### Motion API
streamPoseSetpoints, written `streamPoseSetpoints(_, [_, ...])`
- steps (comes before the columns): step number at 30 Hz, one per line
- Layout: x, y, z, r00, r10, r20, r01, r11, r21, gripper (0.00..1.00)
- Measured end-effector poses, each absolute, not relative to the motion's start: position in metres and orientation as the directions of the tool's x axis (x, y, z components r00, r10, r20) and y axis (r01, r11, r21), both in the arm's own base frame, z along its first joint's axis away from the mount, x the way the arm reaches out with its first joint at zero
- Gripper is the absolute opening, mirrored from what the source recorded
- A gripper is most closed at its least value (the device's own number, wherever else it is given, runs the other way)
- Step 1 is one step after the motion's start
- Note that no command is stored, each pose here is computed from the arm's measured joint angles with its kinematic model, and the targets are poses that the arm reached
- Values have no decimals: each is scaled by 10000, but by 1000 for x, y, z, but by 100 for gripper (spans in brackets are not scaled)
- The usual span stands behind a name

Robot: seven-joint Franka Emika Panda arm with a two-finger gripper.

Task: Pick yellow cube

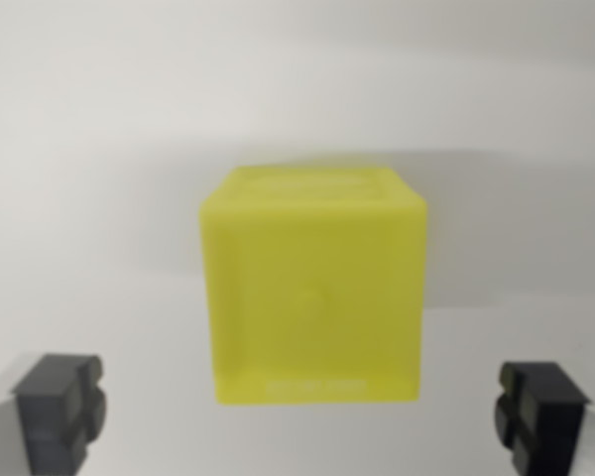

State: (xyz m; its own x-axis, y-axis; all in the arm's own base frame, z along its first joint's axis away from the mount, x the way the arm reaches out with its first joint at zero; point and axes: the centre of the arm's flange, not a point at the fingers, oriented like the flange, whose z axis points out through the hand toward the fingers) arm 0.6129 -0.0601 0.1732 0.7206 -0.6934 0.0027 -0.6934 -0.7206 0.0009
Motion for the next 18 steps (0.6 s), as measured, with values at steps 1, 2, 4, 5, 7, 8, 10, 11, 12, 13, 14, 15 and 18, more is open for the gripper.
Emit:
streamPoseSetpoints(1, [613,-61,171,7208,-6931,21,-6931,-7208,10,100])
streamPoseSetpoints(2, [613,-61,170,7211,-6928,16,-6928,-7211,10,100])
streamPoseSetpoints(4, [614,-62,168,7216,-6923,5,-6923,-7216,11,100])
streamPoseSetpoints(5, [614,-63,168,7218,-6921,0,-6921,-7218,11,100])
streamPoseSetpoints(7, [614,-63,168,7219,-6920,-5,-6920,-7219,10,100])
streamPoseSetpoints(8, [614,-63,168,7219,-6920,-7,-6920,-7219,11,100])
streamPoseSetpoints(10, [614,-63,167,7219,-6920,-10,-6920,-7219,13,100])
streamPoseSetpoints(11, [614,-63,166,7219,-6920,-11,-6920,-7219,13,100])
streamPoseSetpoints(12, [614,-63,164,7219,-6920,-12,-6920,-7219,13,100])
streamPoseSetpoints(13, [614,-63,162,7218,-6921,-13,-6920,-7218,13,100])
streamPoseSetpoints(14, [614,-63,159,7219,-6920,-12,-6920,-7219,12,100])
streamPoseSetpoints(15, [614,-63,157,7218,-6921,-12,-6921,-7218,11,100])
streamPoseSetpoints(18, [614,-63,149,7218,-6921,-17,-6921,-7218,13,100])
